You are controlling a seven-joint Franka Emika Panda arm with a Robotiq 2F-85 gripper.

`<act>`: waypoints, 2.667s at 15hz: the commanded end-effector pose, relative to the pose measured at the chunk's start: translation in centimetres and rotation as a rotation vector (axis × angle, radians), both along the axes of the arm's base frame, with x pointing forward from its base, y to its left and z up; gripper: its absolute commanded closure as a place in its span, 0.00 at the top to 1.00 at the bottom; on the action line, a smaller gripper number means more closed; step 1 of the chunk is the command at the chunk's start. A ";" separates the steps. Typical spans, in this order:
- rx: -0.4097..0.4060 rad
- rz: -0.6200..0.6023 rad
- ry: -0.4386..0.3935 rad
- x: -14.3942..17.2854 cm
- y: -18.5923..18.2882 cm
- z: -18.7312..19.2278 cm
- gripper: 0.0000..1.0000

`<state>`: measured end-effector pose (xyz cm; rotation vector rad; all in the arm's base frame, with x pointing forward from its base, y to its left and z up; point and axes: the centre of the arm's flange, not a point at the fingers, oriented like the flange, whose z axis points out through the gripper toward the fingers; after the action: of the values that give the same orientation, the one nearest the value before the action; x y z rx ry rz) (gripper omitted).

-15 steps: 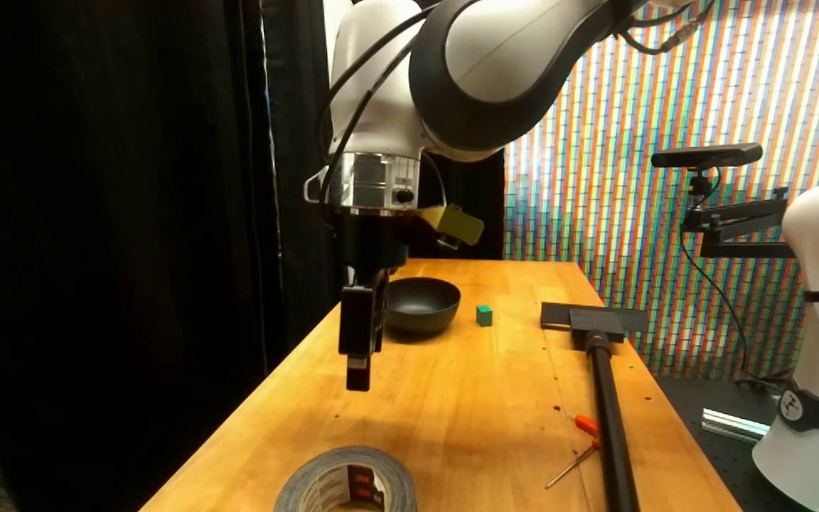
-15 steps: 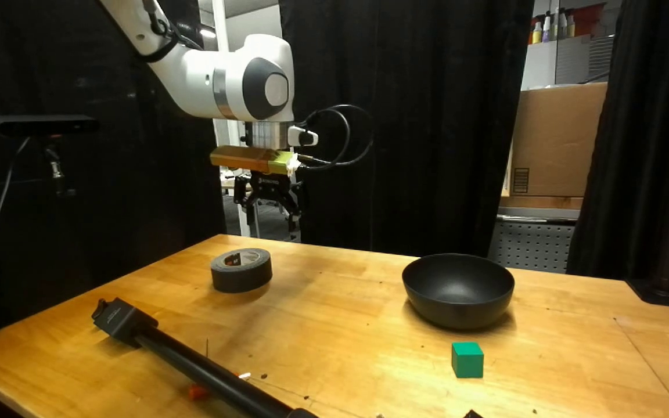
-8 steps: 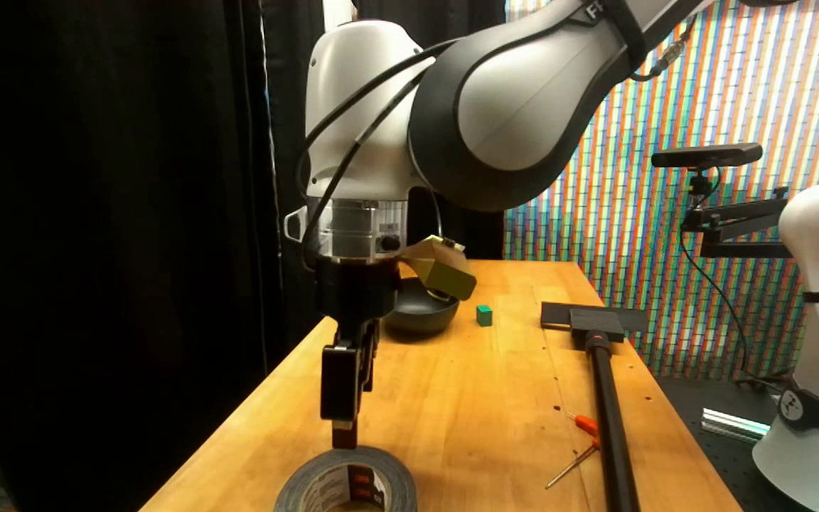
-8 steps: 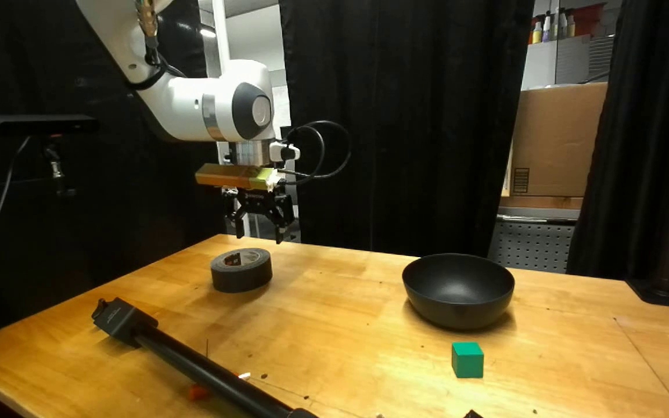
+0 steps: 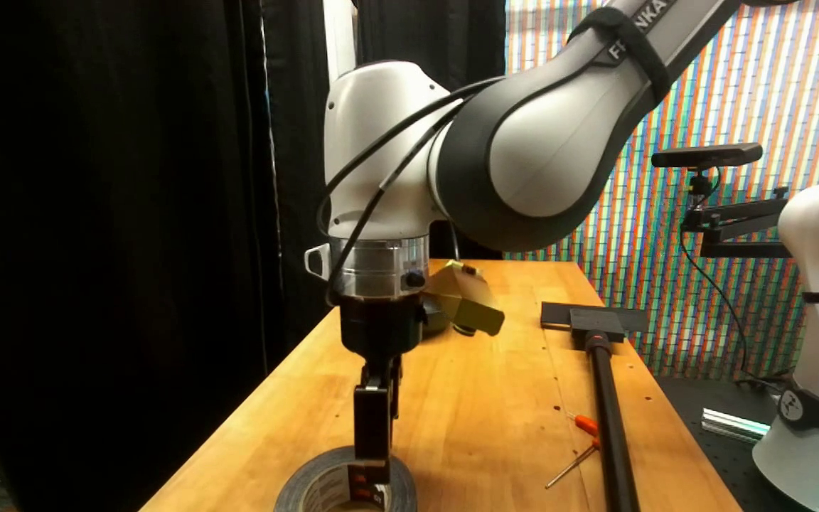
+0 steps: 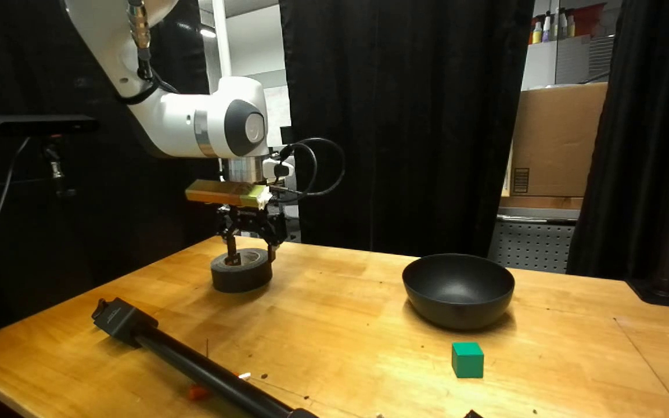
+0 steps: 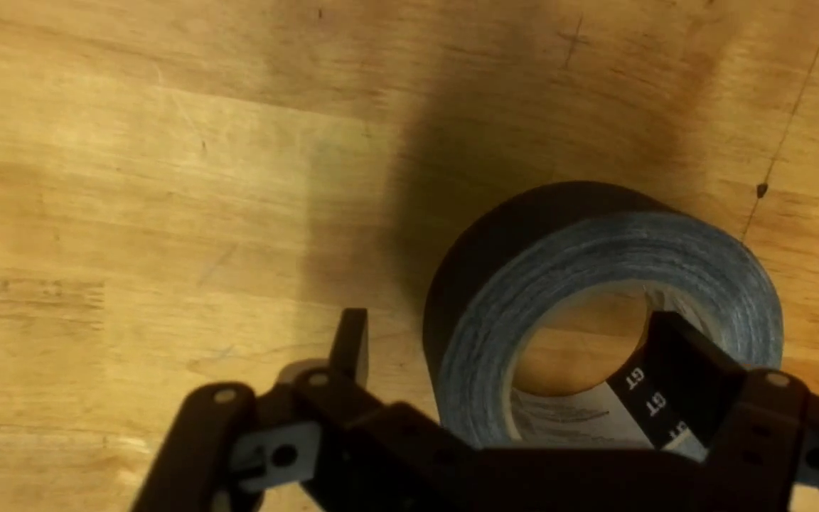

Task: Move the black masking tape to the right

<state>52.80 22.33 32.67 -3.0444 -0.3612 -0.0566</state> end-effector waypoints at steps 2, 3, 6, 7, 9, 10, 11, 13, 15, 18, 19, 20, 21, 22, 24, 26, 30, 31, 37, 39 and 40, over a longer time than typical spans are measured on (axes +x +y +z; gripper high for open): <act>0.008 0.010 -0.002 -3.1 -0.9 -0.6 1.00; 0.000 0.011 0.008 -3.3 -1.2 -1.3 1.00; -0.006 0.014 0.004 -3.9 -1.1 -1.1 1.00; -0.009 0.017 0.005 -4.0 -1.0 -1.0 1.00; -0.029 0.024 0.001 -3.5 -0.9 -1.4 1.00; -0.029 0.032 -0.003 -3.5 -0.6 -0.9 1.00; -0.027 0.038 -0.006 -3.5 -0.4 -0.5 1.00; -0.030 0.046 -0.012 -2.7 -0.3 -0.8 1.00; -0.039 0.064 -0.024 -2.1 0.1 -0.4 1.00; -0.044 0.081 -0.039 -1.4 0.5 -0.1 1.00; -0.047 0.088 -0.044 -1.1 0.6 -0.1 1.00; -0.049 0.096 -0.046 -1.1 0.9 0.1 1.00; -0.050 0.102 -0.047 -1.0 1.2 0.2 1.00; -0.054 0.109 -0.046 -0.7 1.4 -0.2 1.00; -0.064 0.124 -0.049 -0.3 1.7 -0.7 1.00; -0.065 0.139 -0.045 0.0 2.6 -0.8 1.00; -0.079 0.168 -0.042 1.0 4.0 -1.8 1.00; -0.078 0.172 -0.041 1.2 4.3 -1.9 1.00; -0.081 0.179 -0.040 2.1 4.4 -2.7 1.00; -0.082 0.179 -0.036 2.4 4.4 -3.1 1.00; -0.080 0.178 -0.031 2.5 4.4 -3.3 1.00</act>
<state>53.95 26.09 29.56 -3.0735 -0.6241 -0.0820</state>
